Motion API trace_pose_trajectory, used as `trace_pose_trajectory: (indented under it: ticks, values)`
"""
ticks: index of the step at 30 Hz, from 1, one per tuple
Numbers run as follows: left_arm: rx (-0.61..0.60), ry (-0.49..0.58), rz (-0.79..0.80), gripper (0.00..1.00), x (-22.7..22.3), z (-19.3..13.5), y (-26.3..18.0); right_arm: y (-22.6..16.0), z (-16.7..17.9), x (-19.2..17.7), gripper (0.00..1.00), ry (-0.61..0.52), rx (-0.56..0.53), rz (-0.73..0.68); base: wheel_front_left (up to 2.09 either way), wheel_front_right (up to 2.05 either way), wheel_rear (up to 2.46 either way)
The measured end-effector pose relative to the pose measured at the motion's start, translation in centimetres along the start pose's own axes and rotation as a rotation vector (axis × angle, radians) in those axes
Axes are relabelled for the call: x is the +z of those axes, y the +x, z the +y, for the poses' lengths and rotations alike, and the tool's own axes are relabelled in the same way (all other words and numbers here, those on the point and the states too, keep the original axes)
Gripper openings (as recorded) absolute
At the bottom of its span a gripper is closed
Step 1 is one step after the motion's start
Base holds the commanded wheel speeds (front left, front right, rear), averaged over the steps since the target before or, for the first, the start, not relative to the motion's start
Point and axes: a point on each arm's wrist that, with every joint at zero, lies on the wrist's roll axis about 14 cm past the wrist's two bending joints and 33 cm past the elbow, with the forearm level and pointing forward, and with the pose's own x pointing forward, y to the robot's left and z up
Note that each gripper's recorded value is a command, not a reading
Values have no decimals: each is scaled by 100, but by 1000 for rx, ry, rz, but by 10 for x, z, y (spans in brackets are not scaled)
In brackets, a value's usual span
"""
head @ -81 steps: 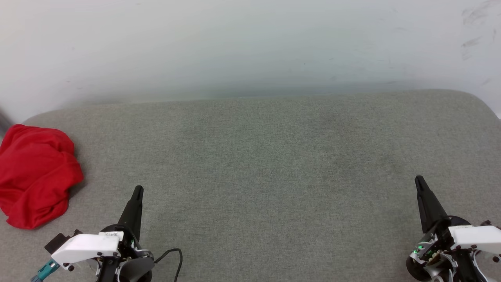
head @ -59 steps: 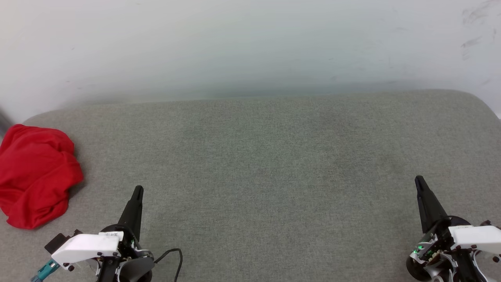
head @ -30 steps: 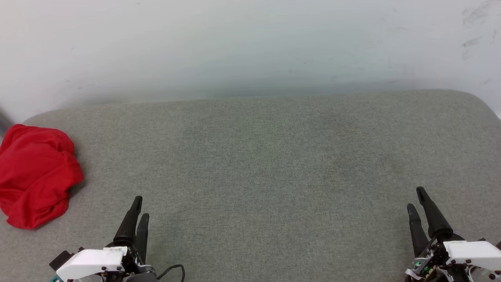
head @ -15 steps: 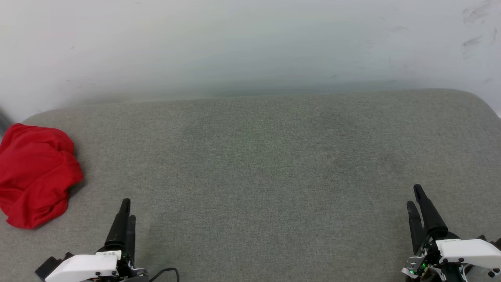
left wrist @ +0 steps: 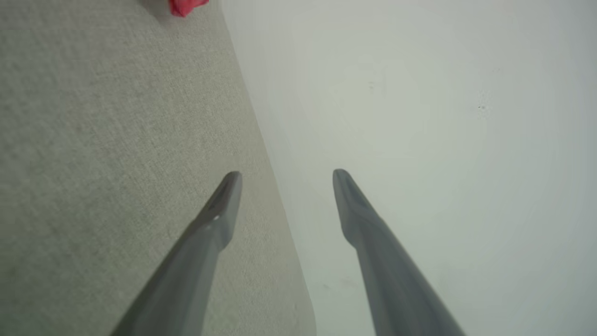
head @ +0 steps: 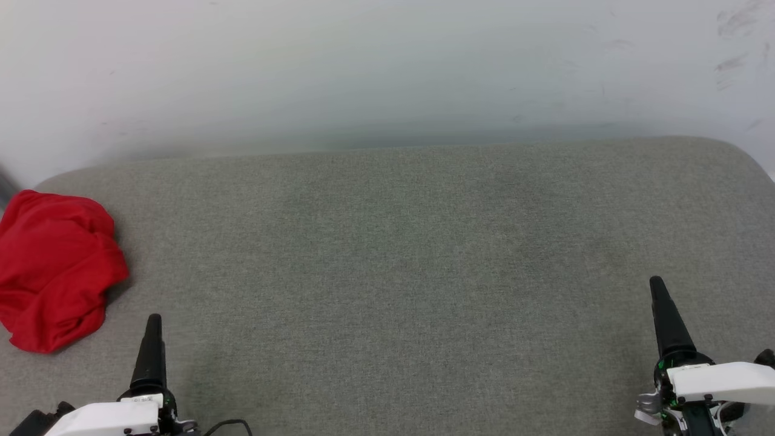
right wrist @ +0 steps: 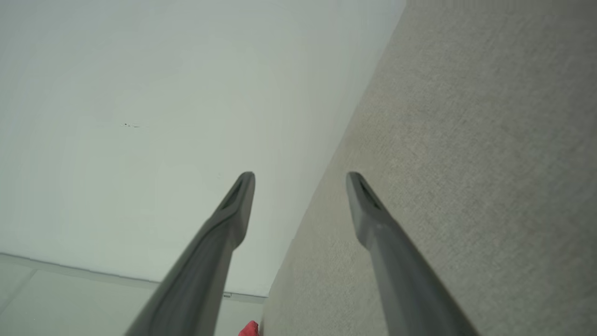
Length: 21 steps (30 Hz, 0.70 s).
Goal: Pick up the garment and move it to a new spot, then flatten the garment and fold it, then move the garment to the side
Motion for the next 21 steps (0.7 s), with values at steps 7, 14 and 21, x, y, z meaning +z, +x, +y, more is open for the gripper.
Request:
trace_pose_trajectory:
  ticks: [7, 14, 21]
  values:
    - [-54, 156, -89, 100, 28, -18, 3, 4, 25, 7, 100, -257, 79, -28, 0, 0, 0]
    - [-161, 359, -116, 100, 29, -54, 4, 5, 54, 7, 100, -488, 171, -54, 0, 0, 0]
    - [-255, 590, -74, 100, -3, -84, 0, 4, 71, 1, 100, -673, 233, -69, 0, 0, 0]
